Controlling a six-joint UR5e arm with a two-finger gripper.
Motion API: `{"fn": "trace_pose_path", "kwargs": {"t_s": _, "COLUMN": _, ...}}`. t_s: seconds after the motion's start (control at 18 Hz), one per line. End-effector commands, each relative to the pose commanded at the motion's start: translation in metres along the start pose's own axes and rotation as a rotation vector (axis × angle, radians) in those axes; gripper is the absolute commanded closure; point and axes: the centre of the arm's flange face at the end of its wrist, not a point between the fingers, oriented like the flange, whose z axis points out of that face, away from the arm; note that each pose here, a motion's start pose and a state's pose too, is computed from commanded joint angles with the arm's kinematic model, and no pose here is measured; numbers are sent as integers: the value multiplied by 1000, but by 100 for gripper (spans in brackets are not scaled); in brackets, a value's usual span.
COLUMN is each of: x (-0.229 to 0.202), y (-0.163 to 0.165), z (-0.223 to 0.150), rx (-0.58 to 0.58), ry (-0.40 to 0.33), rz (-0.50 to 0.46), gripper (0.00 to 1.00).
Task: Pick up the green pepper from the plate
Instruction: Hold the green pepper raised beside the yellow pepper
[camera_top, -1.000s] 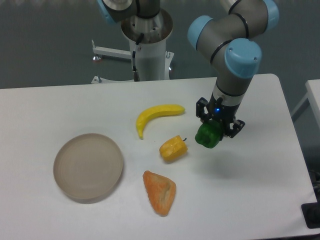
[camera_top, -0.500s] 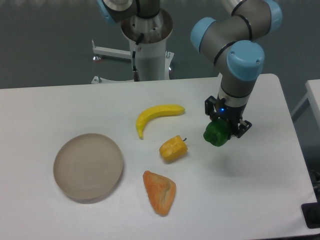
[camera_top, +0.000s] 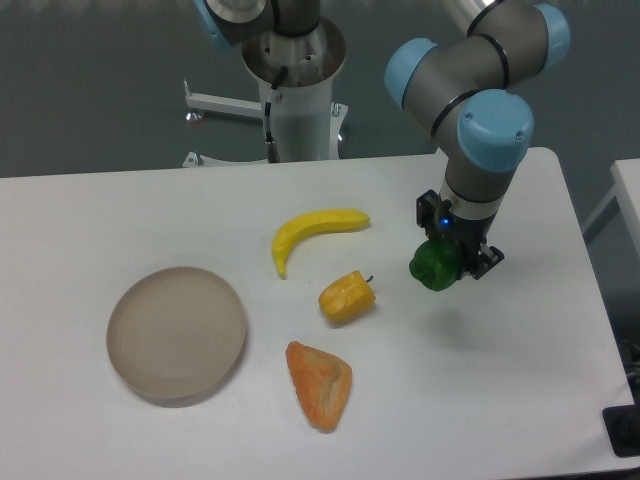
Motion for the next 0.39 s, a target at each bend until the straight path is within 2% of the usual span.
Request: {"fn": "trace_pose_path", "kwargs": {"t_s": 0.39, "x": 1, "y": -1, "z": 6, "rx": 10, "ry": 12, "rz": 16, "gripper": 76}}
